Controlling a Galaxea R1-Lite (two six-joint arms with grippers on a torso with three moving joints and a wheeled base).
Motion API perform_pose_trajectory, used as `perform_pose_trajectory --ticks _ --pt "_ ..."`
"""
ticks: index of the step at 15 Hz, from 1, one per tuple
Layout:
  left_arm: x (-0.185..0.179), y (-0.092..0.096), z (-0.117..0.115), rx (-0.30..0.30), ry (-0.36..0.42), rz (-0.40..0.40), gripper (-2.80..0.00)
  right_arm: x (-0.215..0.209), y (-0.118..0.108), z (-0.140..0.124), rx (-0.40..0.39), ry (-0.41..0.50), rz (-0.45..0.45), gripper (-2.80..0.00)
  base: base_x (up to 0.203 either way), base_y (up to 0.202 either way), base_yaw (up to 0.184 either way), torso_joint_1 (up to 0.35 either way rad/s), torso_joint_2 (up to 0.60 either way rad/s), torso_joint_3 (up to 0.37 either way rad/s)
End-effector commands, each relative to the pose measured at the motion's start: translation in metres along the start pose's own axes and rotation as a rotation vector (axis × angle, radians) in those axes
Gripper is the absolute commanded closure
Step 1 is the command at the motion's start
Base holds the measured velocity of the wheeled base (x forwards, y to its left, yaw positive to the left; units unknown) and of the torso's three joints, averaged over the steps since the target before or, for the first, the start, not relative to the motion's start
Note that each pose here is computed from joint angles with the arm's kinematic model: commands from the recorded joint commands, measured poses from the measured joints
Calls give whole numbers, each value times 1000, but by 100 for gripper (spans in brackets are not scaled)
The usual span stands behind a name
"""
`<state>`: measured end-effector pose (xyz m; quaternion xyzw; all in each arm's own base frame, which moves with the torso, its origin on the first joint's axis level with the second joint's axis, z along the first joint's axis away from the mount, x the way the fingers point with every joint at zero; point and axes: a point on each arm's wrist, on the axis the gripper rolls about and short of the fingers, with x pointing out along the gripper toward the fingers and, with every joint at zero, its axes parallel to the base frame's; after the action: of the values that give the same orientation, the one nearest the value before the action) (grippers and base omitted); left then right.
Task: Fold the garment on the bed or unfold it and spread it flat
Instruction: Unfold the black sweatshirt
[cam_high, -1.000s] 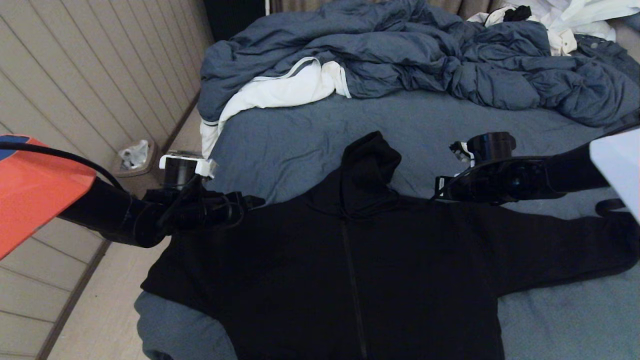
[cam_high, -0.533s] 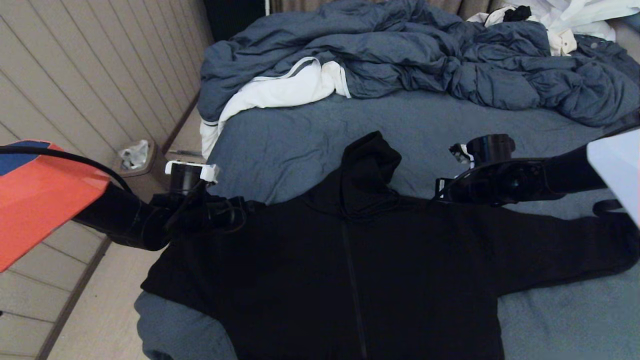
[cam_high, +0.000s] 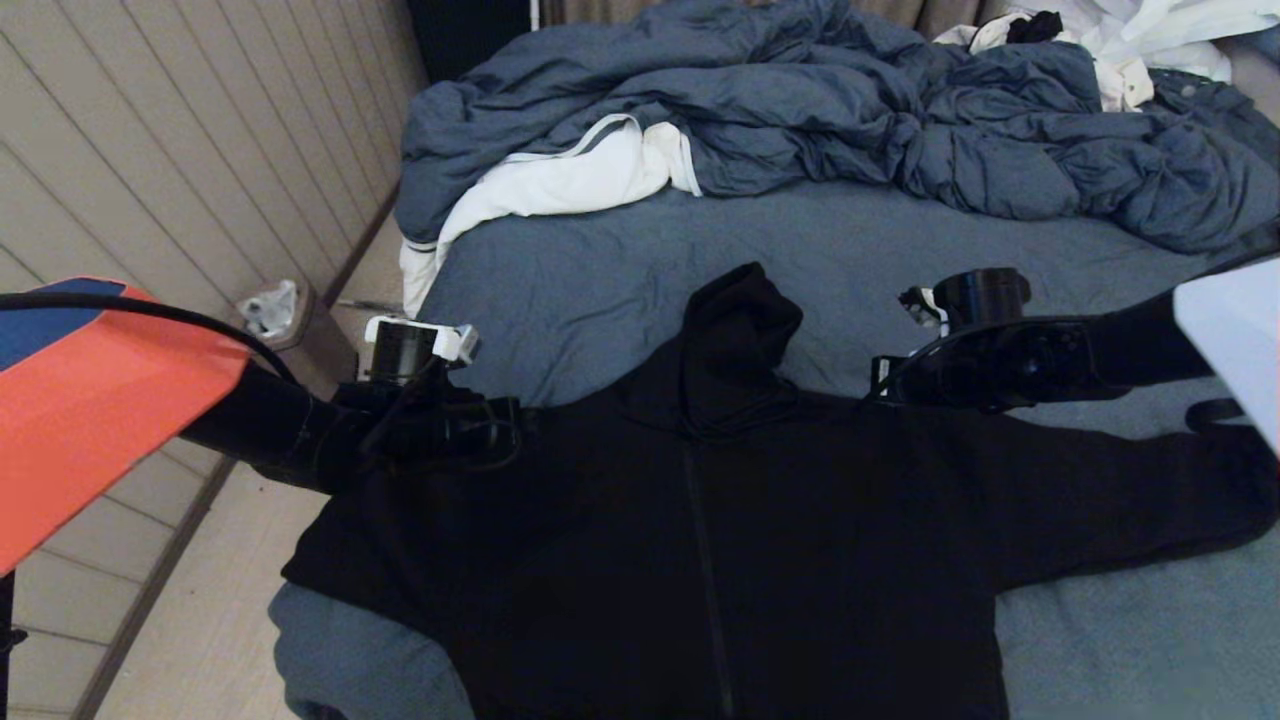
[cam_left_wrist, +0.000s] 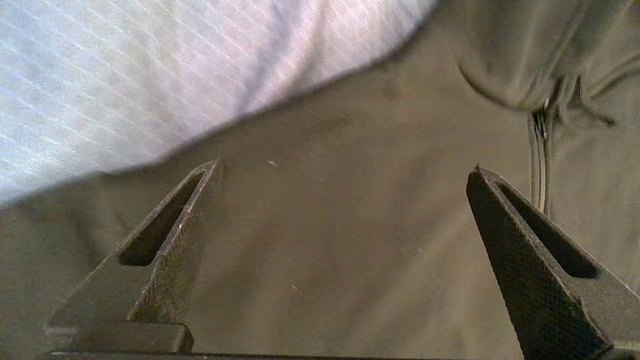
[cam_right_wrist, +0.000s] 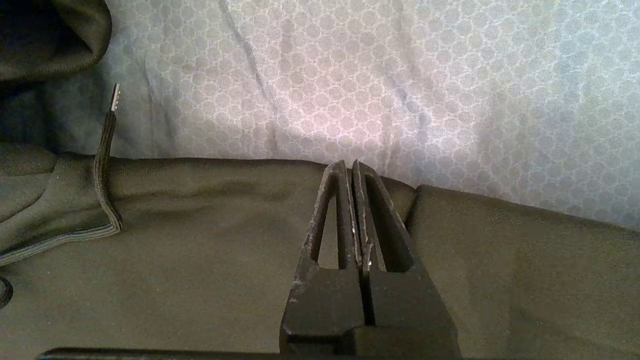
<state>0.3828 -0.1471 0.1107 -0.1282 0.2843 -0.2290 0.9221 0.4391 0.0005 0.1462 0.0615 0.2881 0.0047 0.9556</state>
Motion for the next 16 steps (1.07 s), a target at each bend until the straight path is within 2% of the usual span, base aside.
perform_pose_trajectory --ticks 1,6,7,13,16 --pt "2 -3 5 1 1 9 -280 -2 0 2 0 -8 1 0 0 0 0 0 0 0" --pt "4 2 10 28 -5 54 -280 -4 -2 5 5 -16 -2 0 0 0 0 0 0 0" --pt "3 2 11 28 -7 73 0 -4 -2 5 5 -16 -2 0 0 0 0 0 0 0" --pt "9 9 12 23 -24 106 0 -4 -3 6 6 -19 -4 0 0 0 0 0 0 0" --pt "13 14 5 15 0 117 0 -2 -4 3 8 -10 -3 0 0 0 0 0 0 0"
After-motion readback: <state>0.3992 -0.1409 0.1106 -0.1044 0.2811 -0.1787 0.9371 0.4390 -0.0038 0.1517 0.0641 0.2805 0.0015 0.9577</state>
